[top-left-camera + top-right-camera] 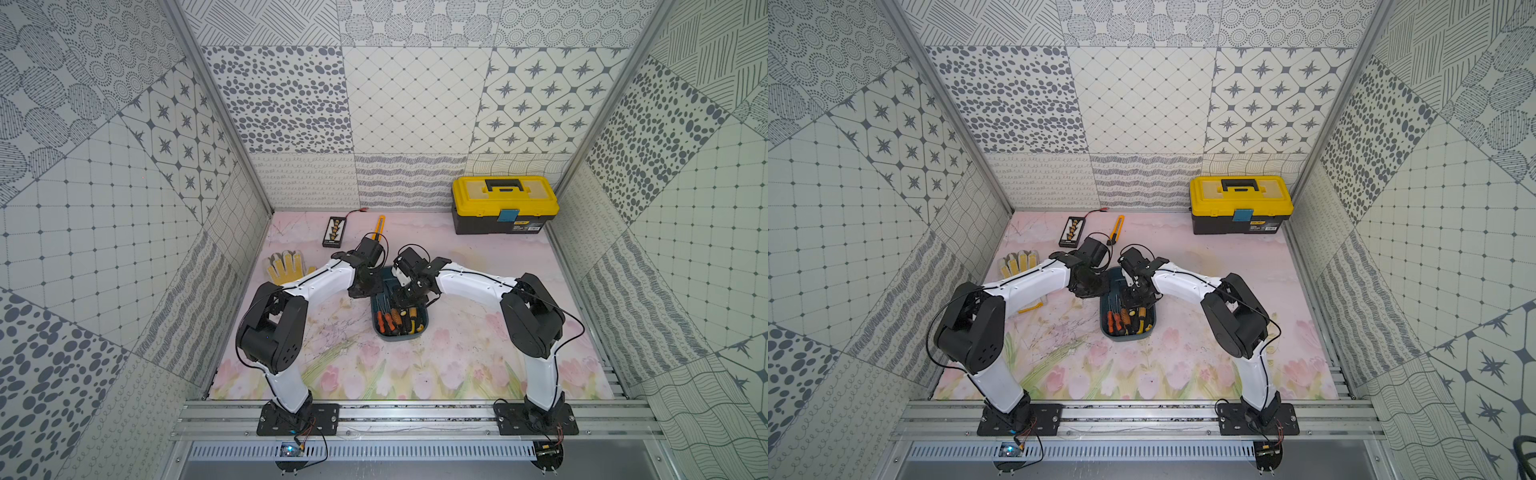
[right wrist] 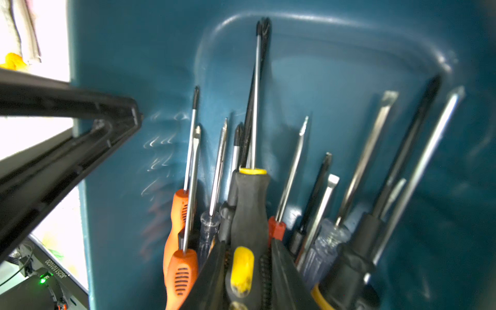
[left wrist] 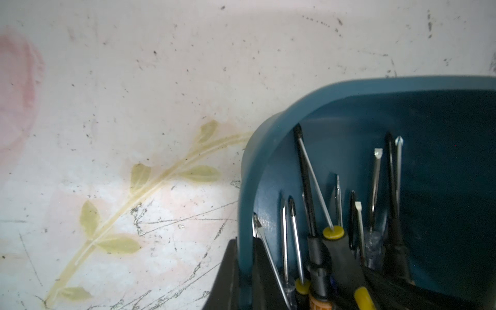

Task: Take out the screwdriver from the storage box
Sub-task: Pick up the screwdriver from the storage box.

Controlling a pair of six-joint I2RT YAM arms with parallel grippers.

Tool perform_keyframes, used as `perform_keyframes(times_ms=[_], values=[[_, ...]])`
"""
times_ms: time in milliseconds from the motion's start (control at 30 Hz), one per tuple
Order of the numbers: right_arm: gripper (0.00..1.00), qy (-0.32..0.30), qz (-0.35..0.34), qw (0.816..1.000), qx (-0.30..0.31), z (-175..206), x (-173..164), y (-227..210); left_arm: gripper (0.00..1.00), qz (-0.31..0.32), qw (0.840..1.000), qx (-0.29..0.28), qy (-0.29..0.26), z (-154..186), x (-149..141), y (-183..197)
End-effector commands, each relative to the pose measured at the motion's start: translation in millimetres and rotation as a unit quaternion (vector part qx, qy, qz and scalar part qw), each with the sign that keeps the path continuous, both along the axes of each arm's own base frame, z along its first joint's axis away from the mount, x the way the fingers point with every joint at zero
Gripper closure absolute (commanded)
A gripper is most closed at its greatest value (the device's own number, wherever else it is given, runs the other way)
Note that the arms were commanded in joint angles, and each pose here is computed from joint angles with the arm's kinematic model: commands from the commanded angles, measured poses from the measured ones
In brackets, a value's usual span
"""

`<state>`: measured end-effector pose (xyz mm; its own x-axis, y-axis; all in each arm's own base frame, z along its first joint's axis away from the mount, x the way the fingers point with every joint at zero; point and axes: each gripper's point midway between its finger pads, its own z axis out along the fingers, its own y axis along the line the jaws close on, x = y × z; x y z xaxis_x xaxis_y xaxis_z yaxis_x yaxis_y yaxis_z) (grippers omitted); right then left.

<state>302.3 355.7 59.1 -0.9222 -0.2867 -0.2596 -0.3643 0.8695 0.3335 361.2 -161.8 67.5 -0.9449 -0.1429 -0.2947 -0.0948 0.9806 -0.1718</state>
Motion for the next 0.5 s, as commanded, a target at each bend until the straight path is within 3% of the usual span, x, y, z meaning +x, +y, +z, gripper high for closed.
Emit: perform_keyframes(times_ms=[0, 267, 467], values=[[1.0, -0.034, -0.016, 0.999, 0.019, 25, 6, -1, 0.98, -0.025, 0.999, 0.03, -0.013, 5, 5, 11], [1.0, -0.134, -0.038, 0.988, 0.063, 92, 26, -8, 0.98, -0.041, 0.998, 0.041, -0.003, 4, 8, 17], [1.0, -0.198, -0.077, 0.976, 0.041, 120, 42, -56, 1.0, -0.044, 0.998, 0.048, -0.002, 8, 13, 28]])
